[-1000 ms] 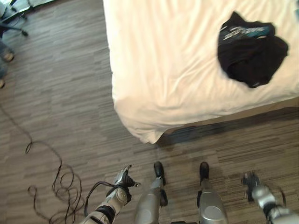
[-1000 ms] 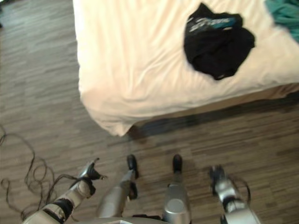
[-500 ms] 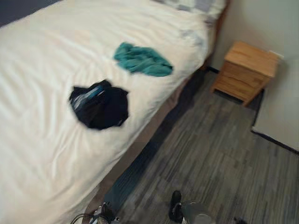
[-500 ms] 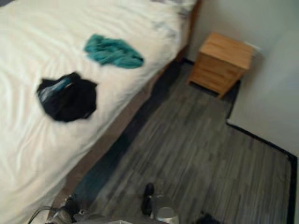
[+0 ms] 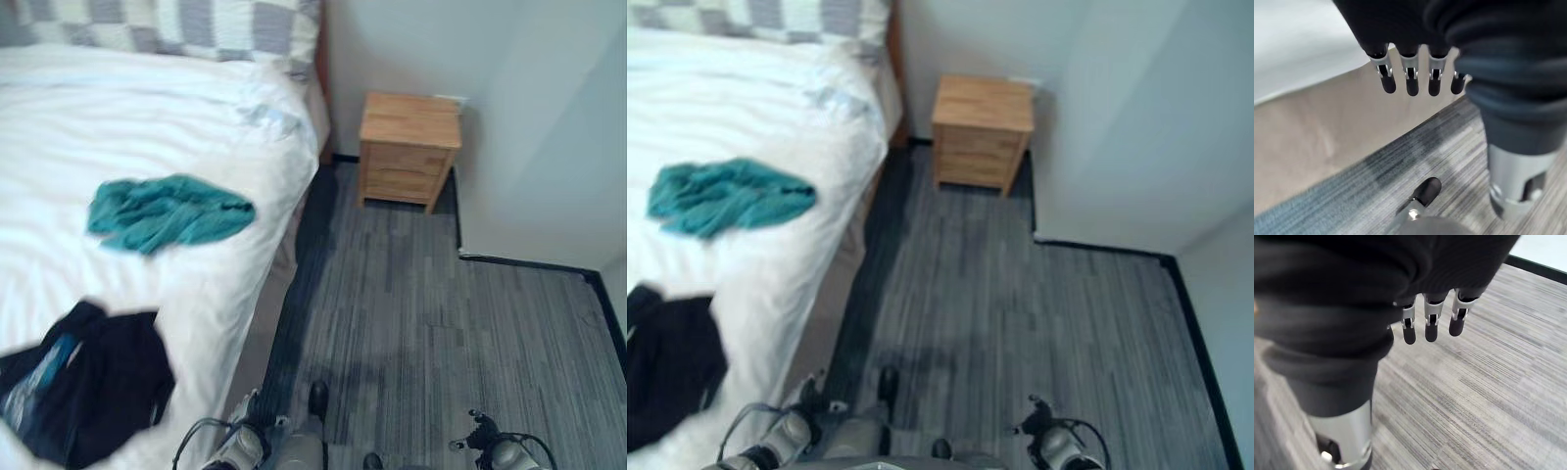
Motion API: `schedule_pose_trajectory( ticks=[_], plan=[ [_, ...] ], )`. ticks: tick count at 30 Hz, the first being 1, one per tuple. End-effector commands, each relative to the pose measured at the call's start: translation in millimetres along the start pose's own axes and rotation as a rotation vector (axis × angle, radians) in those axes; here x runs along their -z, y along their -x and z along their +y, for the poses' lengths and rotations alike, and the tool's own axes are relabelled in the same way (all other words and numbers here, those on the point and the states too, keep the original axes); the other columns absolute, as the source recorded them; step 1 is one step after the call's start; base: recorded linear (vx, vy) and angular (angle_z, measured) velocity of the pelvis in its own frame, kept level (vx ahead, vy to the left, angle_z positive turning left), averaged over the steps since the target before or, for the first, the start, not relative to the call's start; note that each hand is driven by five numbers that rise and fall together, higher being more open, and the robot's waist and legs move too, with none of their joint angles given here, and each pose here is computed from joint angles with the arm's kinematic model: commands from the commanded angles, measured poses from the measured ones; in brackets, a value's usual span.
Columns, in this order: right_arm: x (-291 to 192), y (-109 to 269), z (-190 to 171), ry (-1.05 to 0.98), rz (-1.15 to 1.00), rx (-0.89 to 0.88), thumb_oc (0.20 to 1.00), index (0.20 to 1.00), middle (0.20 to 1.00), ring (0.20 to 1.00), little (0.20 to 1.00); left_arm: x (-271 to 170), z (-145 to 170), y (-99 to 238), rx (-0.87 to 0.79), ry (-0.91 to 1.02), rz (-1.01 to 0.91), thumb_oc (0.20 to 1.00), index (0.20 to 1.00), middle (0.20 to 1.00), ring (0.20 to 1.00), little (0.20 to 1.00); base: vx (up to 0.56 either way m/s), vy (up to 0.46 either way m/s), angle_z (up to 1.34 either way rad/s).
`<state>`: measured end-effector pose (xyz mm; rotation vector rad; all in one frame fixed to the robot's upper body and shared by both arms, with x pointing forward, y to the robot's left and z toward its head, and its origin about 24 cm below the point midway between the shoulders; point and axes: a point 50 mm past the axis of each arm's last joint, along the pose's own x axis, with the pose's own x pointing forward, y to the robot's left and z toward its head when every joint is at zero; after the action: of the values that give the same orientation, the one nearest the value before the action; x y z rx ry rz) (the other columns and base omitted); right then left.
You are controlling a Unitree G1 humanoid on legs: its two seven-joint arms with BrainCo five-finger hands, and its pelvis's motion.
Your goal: Tidy up the quilt and then pick up the clothes from the bed and put them into the laundry hamper.
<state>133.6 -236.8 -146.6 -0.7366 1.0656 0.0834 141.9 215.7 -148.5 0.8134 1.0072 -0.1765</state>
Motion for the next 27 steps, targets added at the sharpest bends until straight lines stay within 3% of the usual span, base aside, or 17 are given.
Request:
schedule_pose_trajectory(
  ticks=[1,11,15,22,27],
  plan=[
    [-10.7,-3.2,-15.2,-0.07,-0.009,0.083,1.0,1.0,1.0,1.0,1.0,-7.5,33.6,-6.7,-0.109,-0.039,-0.014,1.0,1.0,1.0,1.0,1.0,0.51,0.261,-0.96],
    [26.0,5.0,1.9,-0.191,0.104,0.042,1.0,1.0,1.0,1.0,1.0,-8.4,39.6,-7.7,-0.101,-0.182,-0.043,1.0,1.0,1.0,1.0,1.0,0.47,0.017,-0.11],
    [43.6,7.8,1.4,-0.176,0.169,0.034,1.0,1.0,1.0,1.0,1.0,-8.2,30.3,-6.1,-0.089,-0.085,-0.042,1.0,1.0,1.0,1.0,1.0,0.48,-0.152,0.33],
    [4.8,-3.0,-24.6,-0.057,0.032,0.084,1.0,1.0,1.0,1.0,1.0,-29.2,35.4,-7.4,-0.147,0.052,-0.096,1.0,1.0,1.0,1.0,1.0,0.32,-0.134,0.18],
    [1.7,-3.9,-37.8,-0.125,0.013,0.136,1.0,1.0,1.0,1.0,1.0,-4.6,13.5,-2.6,-0.076,0.01,-0.015,1.0,1.0,1.0,1.0,1.0,0.45,0.086,0.68]
  ],
)
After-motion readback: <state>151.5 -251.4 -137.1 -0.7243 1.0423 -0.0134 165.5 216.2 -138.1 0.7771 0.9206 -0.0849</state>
